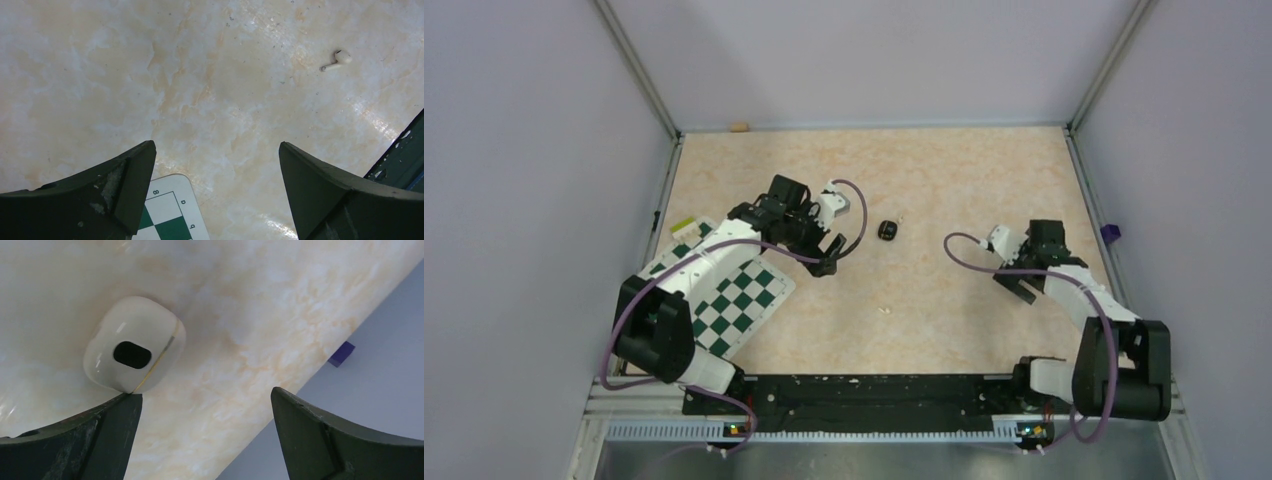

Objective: Insert the wireless bluetooth earbuds into the charging case
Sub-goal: Pick up the charging case at the center of the board.

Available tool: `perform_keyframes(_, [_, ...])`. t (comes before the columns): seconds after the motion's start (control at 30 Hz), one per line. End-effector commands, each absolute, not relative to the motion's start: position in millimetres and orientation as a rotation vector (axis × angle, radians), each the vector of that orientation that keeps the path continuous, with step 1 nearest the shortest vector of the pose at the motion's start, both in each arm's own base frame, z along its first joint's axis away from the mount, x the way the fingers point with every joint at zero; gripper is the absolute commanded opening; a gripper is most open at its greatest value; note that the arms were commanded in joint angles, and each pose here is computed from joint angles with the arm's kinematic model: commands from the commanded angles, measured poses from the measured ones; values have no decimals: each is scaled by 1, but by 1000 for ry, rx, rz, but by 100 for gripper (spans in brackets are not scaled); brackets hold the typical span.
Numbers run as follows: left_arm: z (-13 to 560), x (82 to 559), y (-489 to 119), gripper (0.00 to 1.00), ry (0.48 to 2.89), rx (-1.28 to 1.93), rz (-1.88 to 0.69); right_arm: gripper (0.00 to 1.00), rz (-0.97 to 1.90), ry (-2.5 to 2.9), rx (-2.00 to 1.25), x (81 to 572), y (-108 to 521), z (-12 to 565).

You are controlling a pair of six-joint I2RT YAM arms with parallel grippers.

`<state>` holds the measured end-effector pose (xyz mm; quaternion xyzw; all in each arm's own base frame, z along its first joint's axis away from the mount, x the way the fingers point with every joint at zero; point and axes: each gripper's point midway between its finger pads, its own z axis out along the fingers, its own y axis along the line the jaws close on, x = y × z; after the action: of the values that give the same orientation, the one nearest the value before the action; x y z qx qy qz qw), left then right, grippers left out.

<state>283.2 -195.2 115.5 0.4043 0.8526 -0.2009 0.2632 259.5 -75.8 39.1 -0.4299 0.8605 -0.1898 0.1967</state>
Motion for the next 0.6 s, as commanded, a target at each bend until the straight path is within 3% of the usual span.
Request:
perform_keyframes(0.0, [125,294,-198,99,2259,1085,-534,99,-669,2280,-938,323,-90,74])
perform_keyframes(0.17, [124,294,-197,99,2262,1082,-538,99,-656,2311,-874,335,-91,78])
perform_keyframes(0.57, [119,294,-197,99,2277,1087,-545,95,-139,2249,-1211,296,-33,118])
